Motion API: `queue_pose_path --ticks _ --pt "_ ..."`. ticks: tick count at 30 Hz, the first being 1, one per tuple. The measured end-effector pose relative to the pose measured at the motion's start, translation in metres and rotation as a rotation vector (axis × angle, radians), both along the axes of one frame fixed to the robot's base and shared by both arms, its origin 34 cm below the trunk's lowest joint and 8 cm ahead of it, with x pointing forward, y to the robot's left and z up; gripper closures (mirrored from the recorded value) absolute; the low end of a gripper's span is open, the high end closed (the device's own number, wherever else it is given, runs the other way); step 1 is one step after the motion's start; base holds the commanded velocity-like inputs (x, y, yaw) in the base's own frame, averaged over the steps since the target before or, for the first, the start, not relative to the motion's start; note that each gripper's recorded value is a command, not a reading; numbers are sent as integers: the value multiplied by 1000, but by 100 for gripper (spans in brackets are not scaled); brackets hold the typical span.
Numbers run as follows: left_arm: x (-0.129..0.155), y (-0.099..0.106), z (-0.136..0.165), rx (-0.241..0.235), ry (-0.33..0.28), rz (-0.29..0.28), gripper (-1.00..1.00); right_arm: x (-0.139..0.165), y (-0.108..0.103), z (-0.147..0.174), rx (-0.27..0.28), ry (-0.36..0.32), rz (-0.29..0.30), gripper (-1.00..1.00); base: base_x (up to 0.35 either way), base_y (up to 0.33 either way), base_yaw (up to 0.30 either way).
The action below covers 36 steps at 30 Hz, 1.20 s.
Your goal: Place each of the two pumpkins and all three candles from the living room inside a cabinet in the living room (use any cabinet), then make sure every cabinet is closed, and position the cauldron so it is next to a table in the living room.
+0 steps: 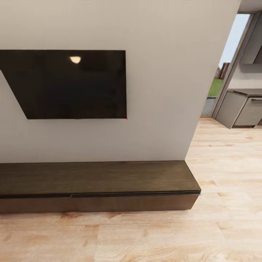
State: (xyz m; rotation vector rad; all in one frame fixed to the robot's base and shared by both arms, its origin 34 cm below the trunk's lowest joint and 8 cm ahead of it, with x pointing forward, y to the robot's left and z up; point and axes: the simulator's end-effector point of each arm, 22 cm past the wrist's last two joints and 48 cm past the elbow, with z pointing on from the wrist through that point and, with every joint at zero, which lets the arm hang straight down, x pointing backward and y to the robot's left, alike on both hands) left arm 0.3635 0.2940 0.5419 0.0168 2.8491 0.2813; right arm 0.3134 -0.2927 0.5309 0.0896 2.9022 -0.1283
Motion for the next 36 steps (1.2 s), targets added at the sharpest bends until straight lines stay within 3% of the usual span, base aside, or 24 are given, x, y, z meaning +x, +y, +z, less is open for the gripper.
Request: queue_pose_path --ticks 12,36 --pt "-44 3 9 4 54 0 -100 -36 -18 13 -19 43 -64 -100 0 0 0" --pt "-64 6 34 12 80 -1 -100 -47 -10 39 -9 49 -70 -100 0 0 0"
